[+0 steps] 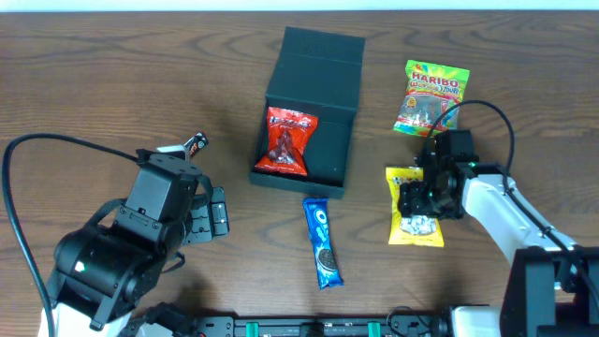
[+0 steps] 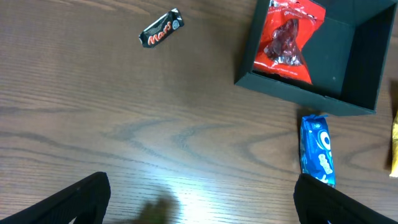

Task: Pack container
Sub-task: 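Close the right gripper on the yellow bag's top and lift, then carry the yellow bag with the right gripper into the box beside the red bag, then release the yellow bag and move the right gripper to the green Haribo bag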

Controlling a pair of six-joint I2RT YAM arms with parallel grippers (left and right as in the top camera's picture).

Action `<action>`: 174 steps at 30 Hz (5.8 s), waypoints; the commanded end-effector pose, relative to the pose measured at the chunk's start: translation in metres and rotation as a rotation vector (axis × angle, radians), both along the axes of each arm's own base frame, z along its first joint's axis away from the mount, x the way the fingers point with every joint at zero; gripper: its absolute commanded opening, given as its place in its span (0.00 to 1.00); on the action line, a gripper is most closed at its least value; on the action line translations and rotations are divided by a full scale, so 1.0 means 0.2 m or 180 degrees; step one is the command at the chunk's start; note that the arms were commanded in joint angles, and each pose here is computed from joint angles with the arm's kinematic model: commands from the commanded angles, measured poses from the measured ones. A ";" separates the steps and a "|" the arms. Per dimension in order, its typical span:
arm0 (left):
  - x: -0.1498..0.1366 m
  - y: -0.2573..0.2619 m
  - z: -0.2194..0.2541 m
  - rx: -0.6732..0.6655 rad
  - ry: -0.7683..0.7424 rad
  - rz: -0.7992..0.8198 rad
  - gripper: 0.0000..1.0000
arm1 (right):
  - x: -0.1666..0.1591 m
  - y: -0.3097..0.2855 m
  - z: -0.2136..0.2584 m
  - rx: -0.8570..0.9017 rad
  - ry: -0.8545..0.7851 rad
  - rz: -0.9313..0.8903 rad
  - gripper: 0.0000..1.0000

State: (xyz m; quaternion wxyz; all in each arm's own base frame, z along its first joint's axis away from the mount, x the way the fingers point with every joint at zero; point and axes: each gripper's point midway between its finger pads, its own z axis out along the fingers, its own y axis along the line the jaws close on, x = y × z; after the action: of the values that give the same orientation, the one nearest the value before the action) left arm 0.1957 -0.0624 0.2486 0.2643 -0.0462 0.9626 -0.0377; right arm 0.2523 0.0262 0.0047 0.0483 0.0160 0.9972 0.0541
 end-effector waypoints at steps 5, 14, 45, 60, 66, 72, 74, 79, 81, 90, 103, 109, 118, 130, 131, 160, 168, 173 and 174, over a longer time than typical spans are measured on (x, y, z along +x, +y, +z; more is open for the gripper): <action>0.00 0.00 -0.01 -0.0006 0.0033 0.0016 0.95 | -0.05 0.00 -0.03 0.0028 0.0106 -0.0028 0.69; 0.00 0.00 -0.01 -0.0006 0.0033 0.0016 0.95 | -0.04 0.00 -0.03 0.0031 0.0086 -0.0042 0.53; 0.00 0.00 -0.01 -0.0004 0.0034 0.0016 0.95 | 0.09 0.30 0.71 0.0775 -0.0577 -0.0227 0.01; 0.00 0.00 -0.01 -0.0005 0.0034 0.0015 0.95 | 0.15 0.78 1.00 0.1554 -0.0870 -0.0927 0.02; 0.00 0.00 -0.01 -0.0005 0.0033 0.0015 0.95 | 0.24 0.90 0.89 0.1331 -0.0591 -0.0881 0.01; 0.00 0.00 -0.01 -0.0004 0.0035 0.0015 0.95 | 0.39 0.93 0.78 0.0891 -0.0355 -0.0726 0.02; 0.00 0.00 -0.02 -0.0003 0.0036 0.0015 0.95 | 0.43 0.94 0.72 0.0786 -0.0292 -0.0650 0.01; 0.00 0.00 -0.02 -0.0003 0.0036 0.0015 0.95 | 0.48 0.97 0.55 0.0610 -0.0093 -0.0525 0.01; 0.00 0.00 -0.02 -0.0003 0.0037 0.0015 0.95 | 0.48 0.96 0.48 0.0527 -0.0022 -0.0511 0.01; 0.00 0.00 -0.02 -0.0002 0.0037 0.0014 0.95 | 0.56 1.01 0.30 0.0512 0.0012 -0.0457 0.01; 0.00 0.00 -0.02 -0.0002 0.0038 0.0014 0.95 | 0.56 0.96 0.26 0.0308 -0.0018 -0.0451 0.02; 0.00 0.00 -0.02 0.0000 0.0038 0.0014 0.95 | 0.56 0.96 0.26 0.0290 -0.0024 -0.0322 0.59; 0.00 0.01 -0.01 0.0024 0.0025 0.0019 0.95 | 0.55 1.07 0.39 0.0702 -0.0056 -0.0042 0.99; 0.00 0.01 -0.01 0.0030 0.0022 0.0023 0.95 | 0.40 0.67 1.07 0.0394 -0.0964 0.0020 0.99; 0.00 0.01 -0.01 0.0030 0.0023 0.0023 0.95 | 0.40 0.57 1.09 0.0267 -0.0972 -0.0118 0.99; 0.05 -0.04 -0.12 0.0114 0.0348 0.0027 0.95 | 1.06 -0.26 0.44 -0.0062 -0.0428 -0.0843 0.99; 0.05 -0.05 -0.13 0.0060 0.0411 0.0057 0.95 | 1.20 -0.28 0.39 -0.0102 -0.0722 -0.0694 0.99; 0.05 -0.05 -0.13 0.0062 0.0410 0.0058 0.95 | 1.26 -0.30 0.36 -0.0119 -0.0835 -0.0702 0.99; 0.05 -0.05 -0.13 0.0064 0.0405 0.0058 0.95 | 1.27 -0.30 0.35 -0.0117 -0.0837 -0.0703 0.99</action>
State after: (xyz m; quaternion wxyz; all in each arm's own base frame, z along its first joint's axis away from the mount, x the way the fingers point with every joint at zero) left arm 0.2080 -0.0734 0.2243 0.2065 -0.0514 0.9768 -0.0225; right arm 0.4993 -0.0262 0.0786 0.1793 0.1204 0.9757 0.0369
